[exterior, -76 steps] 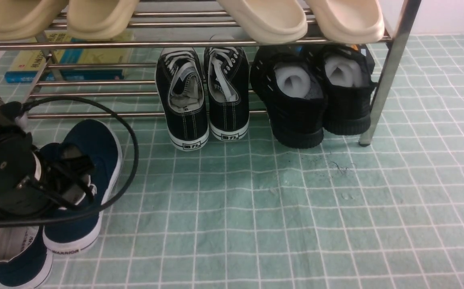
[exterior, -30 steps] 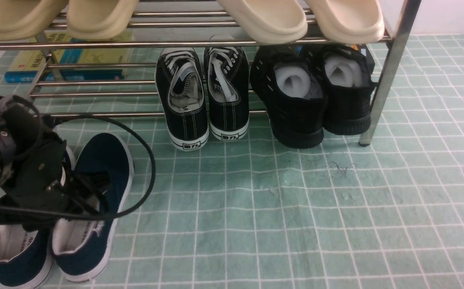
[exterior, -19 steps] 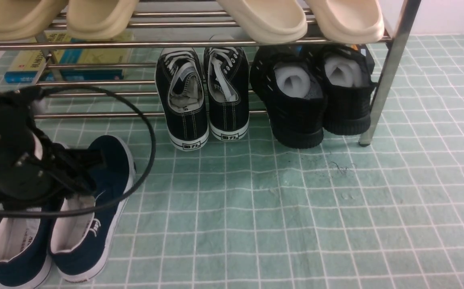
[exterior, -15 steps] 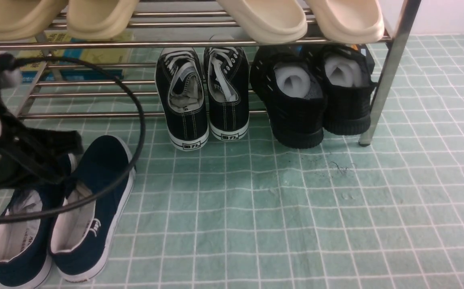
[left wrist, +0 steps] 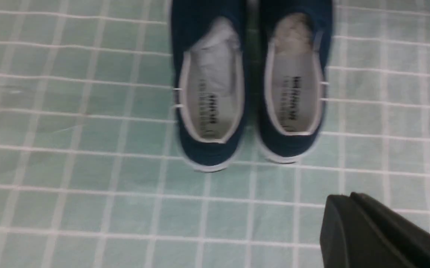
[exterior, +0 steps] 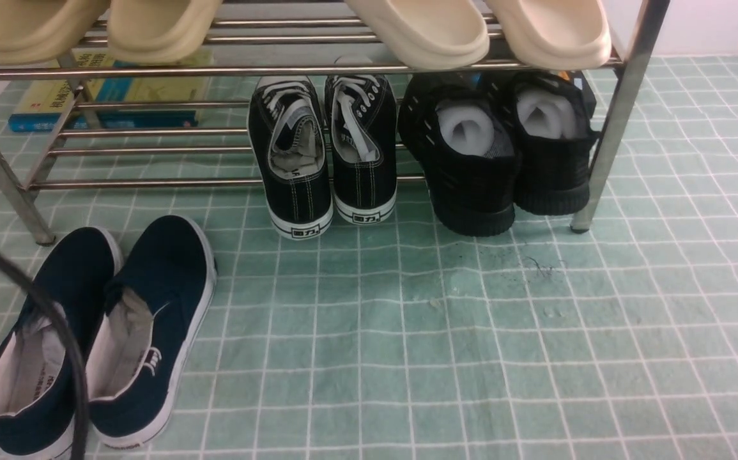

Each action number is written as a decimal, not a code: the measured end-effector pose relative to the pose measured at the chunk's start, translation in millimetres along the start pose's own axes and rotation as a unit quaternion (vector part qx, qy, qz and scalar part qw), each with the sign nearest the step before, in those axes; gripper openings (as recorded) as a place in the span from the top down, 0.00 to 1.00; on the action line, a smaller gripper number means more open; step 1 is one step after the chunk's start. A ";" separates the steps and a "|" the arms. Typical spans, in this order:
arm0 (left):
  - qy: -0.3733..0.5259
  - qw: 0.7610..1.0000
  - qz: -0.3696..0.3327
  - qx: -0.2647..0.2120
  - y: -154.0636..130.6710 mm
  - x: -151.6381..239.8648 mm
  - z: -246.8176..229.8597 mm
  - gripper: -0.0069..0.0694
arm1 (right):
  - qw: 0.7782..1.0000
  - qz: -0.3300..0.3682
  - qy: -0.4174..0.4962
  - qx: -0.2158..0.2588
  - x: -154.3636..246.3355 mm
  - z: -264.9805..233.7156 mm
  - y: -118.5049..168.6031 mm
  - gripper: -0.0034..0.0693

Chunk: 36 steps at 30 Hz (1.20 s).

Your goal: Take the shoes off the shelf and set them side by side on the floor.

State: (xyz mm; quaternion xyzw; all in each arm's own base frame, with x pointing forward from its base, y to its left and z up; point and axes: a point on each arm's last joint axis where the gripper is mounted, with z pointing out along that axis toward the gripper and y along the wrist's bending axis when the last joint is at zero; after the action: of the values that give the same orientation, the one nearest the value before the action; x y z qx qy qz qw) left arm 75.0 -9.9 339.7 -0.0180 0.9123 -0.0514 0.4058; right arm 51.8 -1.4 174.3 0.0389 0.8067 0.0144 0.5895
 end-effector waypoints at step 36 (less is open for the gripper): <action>-0.164 0.983 0.015 0.076 3.5 62.2 51.2 0.87 | 1.000 0.000 0.000 0.000 0.0 0.0 0.0 0.62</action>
State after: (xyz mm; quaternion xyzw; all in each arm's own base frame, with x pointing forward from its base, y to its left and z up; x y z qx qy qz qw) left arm 71.4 -15.1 259.3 0.0183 0.8270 -0.1109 0.5509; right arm 51.8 -1.4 174.3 0.0389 0.8067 0.0144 0.5895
